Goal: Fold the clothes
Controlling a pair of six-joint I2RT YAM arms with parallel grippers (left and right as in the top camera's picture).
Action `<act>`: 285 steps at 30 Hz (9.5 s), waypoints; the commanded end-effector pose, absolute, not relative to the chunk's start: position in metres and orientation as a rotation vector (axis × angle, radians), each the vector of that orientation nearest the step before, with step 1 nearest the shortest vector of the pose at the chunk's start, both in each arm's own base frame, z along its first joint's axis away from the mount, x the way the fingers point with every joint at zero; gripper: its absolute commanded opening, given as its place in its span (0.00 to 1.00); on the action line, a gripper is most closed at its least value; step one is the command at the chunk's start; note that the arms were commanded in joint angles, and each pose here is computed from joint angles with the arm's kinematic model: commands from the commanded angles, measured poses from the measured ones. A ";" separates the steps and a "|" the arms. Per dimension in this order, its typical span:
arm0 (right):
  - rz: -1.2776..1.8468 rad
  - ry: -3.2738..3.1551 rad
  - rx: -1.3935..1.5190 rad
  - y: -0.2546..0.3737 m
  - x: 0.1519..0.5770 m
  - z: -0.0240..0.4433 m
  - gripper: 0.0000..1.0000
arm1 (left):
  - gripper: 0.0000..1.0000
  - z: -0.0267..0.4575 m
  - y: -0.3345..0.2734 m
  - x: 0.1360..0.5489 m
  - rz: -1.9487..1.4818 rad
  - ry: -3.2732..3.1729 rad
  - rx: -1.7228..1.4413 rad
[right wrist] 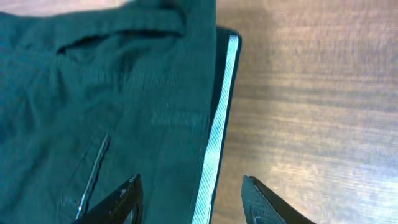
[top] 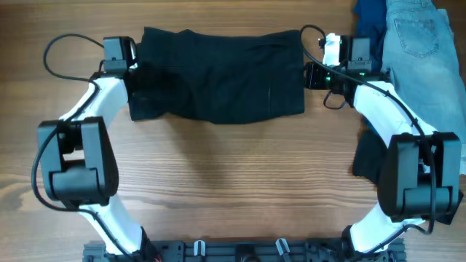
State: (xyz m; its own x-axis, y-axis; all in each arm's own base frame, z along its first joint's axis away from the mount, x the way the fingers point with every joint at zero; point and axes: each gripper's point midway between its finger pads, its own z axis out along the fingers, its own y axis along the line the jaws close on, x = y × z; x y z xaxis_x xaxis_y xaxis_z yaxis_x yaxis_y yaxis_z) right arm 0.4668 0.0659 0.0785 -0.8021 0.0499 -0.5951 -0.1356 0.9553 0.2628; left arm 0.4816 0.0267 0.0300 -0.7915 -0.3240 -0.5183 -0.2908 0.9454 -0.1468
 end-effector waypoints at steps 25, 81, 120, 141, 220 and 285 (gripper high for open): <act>0.506 2.517 0.053 0.086 0.488 -0.001 0.54 | 0.04 -0.008 0.026 0.477 -0.057 2.607 -0.420; 0.894 2.226 -0.292 0.295 0.454 0.165 0.04 | 0.04 -0.010 -0.002 0.474 -0.074 2.637 -0.345; 1.082 1.834 -0.294 0.406 0.447 0.207 0.04 | 1.00 0.205 0.103 0.432 -0.064 2.212 -0.649; 1.255 1.704 -0.550 0.453 0.427 0.235 1.00 | 1.00 0.207 0.105 0.425 -0.059 2.221 -0.660; 0.605 2.433 -0.232 0.159 0.510 0.153 1.00 | 0.04 0.015 0.004 0.398 0.683 2.734 -0.273; 0.604 2.426 -0.240 0.160 0.511 0.154 1.00 | 0.96 0.081 0.050 0.534 0.258 2.267 -0.069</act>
